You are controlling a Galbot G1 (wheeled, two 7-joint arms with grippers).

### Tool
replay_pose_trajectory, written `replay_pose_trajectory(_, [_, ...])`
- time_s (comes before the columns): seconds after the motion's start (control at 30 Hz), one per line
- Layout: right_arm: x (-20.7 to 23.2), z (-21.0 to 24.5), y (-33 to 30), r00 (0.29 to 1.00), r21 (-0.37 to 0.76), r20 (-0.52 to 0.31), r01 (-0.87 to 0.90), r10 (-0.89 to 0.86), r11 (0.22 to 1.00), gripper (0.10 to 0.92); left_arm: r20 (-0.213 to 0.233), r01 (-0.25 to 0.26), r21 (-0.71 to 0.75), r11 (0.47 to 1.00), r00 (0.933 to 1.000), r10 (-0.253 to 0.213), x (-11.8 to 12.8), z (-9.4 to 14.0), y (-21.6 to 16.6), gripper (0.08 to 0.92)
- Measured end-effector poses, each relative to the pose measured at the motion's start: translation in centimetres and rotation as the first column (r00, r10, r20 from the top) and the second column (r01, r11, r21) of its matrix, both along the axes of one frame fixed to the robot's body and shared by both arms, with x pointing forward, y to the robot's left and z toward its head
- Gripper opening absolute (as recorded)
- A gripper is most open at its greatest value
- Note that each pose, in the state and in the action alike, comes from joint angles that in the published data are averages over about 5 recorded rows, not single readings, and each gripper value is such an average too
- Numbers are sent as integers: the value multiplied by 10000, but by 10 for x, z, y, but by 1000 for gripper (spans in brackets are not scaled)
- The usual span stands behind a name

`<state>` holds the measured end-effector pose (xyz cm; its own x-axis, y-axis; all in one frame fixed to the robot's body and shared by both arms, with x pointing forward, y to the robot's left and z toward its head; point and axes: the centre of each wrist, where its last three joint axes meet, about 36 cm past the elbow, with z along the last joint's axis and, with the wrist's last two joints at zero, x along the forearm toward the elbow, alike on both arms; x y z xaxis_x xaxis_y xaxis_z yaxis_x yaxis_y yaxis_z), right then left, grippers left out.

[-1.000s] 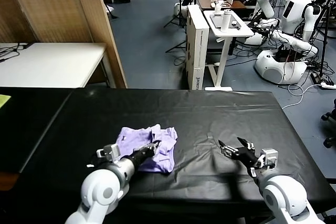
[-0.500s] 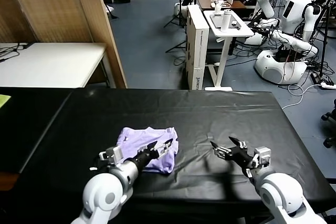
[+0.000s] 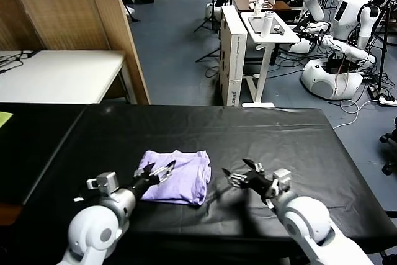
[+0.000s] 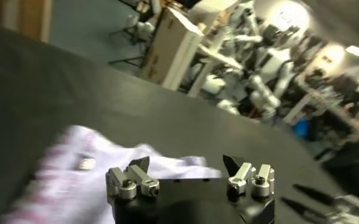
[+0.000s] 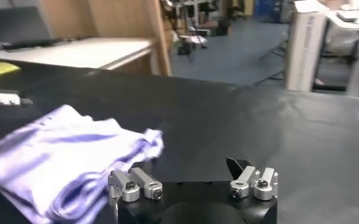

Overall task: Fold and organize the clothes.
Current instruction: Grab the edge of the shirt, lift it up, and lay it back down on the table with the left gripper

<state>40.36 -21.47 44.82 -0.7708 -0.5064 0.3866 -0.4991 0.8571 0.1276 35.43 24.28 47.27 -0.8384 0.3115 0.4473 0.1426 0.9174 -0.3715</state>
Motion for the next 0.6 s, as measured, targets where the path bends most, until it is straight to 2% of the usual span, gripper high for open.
replay_pose_trajectory(0.17, [14, -9, 18, 9999, 330, -135, -87, 91, 9994, 903, -63, -207, 277, 9994, 9998, 209, -3, -2, 6, 907])
replay_pose_trajectory(0.23, [18, -15, 22, 9997, 416, -246, -14, 25, 9991, 877, -83, -260, 379, 9989, 9996, 264, -5, -3, 8, 907])
replay_pose_trajectory(0.47, [28, -37, 32, 9976, 665, -680, 149, -103, 9977, 698, 6, -499, 562, 9972, 9988, 500, -7, -5, 11, 907])
replay_pose_trajectory(0.6, [32, -45, 39, 9964, 799, -842, 126, -58, 9967, 524, 81, -617, 629, 9961, 9981, 613, -8, -7, 12, 907])
